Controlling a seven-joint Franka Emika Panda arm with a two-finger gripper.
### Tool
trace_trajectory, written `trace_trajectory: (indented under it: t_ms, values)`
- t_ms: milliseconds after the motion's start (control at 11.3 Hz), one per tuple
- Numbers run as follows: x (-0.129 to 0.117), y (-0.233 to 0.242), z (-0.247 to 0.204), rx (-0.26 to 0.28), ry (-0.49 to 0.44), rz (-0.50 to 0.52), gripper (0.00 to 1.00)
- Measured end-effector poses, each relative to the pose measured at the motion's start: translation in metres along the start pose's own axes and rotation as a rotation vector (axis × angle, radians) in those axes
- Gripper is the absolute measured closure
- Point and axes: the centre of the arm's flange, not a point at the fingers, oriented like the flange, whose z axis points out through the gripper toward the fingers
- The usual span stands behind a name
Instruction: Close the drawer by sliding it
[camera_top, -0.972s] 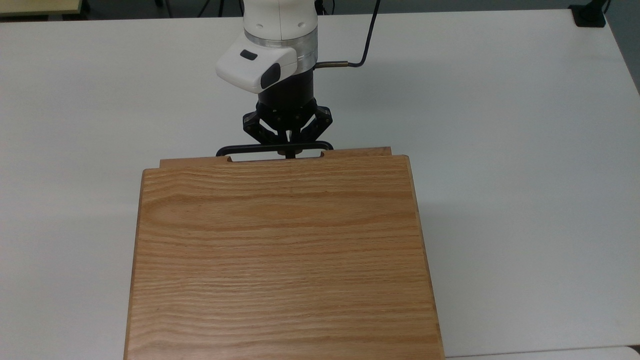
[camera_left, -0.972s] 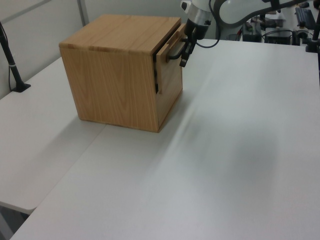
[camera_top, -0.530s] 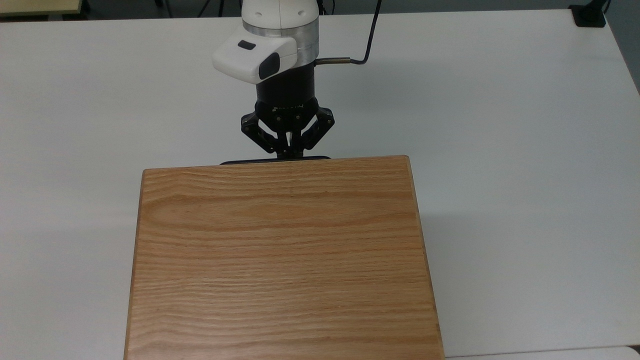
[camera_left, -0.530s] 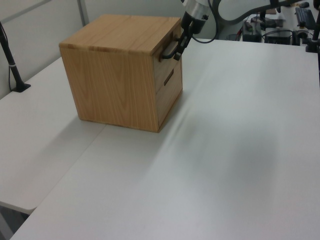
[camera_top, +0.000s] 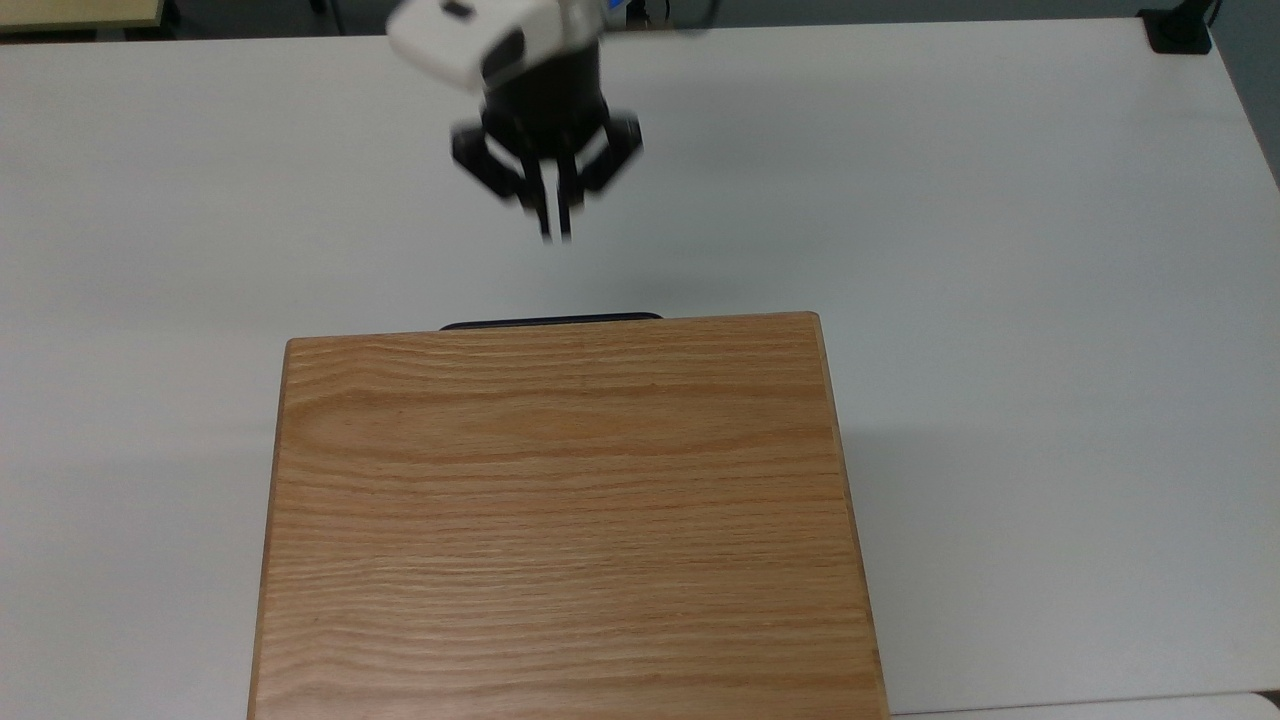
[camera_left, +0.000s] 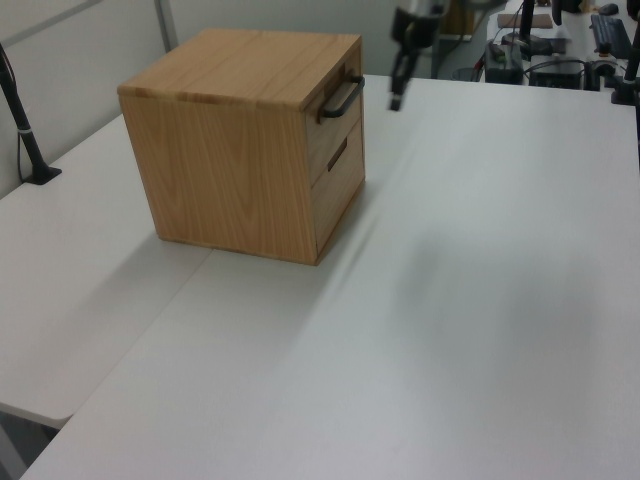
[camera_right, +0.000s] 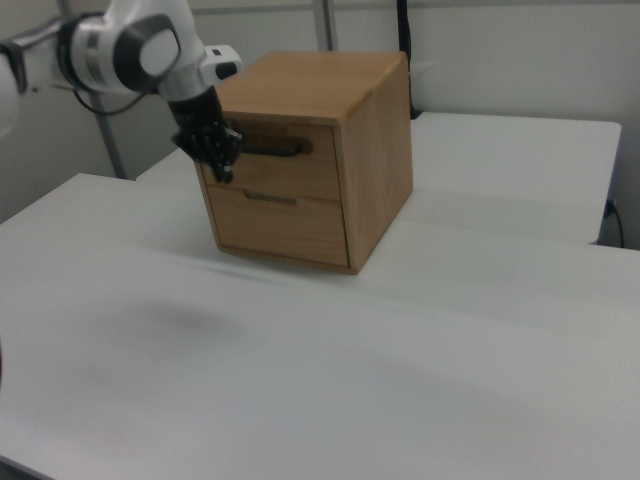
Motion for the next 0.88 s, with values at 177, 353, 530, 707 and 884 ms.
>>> trace_trajectory:
  t_ms: [177,353,530,707,884]
  values:
    - [-0.04,0.009,-0.037,0.015,-0.15,0.015,0.56]
    - [-0.062,0.006,-0.042,0.018,-0.225,0.026,0.27]
    - [-0.067,0.003,-0.032,0.008,-0.251,0.085,0.0]
    - [-0.068,0.005,-0.03,-0.011,-0.256,0.131,0.0]
    - [-0.068,0.007,-0.029,-0.034,-0.259,0.133,0.0]
